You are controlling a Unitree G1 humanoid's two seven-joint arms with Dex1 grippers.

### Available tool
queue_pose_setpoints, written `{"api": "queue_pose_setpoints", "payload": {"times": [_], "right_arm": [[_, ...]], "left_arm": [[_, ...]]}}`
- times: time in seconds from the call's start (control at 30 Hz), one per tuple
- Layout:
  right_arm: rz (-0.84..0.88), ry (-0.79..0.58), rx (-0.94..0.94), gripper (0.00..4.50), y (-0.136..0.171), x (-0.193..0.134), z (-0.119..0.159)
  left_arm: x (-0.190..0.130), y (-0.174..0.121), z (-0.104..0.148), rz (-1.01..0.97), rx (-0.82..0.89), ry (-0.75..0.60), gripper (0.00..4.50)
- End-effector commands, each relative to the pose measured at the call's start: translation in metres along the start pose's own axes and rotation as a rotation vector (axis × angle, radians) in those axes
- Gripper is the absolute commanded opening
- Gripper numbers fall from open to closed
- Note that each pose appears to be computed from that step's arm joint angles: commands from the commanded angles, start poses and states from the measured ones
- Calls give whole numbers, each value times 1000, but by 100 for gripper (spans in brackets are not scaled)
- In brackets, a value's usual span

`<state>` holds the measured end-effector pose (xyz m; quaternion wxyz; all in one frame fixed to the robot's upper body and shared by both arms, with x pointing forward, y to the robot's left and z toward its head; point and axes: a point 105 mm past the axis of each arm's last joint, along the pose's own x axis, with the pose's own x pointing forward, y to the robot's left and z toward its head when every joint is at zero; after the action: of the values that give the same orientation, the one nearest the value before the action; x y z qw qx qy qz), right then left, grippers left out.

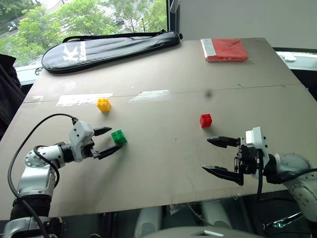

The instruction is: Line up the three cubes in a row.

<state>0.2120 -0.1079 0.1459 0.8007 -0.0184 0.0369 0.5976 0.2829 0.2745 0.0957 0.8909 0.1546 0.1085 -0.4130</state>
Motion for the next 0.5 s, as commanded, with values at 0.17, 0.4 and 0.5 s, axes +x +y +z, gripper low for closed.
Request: {"api": "queue_pose_setpoints", "payload": {"times": [0.17, 0.4, 0.5], "right_arm": [[35, -62, -83, 450, 3, -4, 12], [33, -73, -84, 450, 5, -9, 10], [-3, -77, -86, 450, 0, -18, 7]], "left_arm": [[11, 1, -1, -110, 77, 14, 280], [21, -1, 3, -140, 88, 1, 129], [41, -12, 16, -220, 122, -11, 129]]}}
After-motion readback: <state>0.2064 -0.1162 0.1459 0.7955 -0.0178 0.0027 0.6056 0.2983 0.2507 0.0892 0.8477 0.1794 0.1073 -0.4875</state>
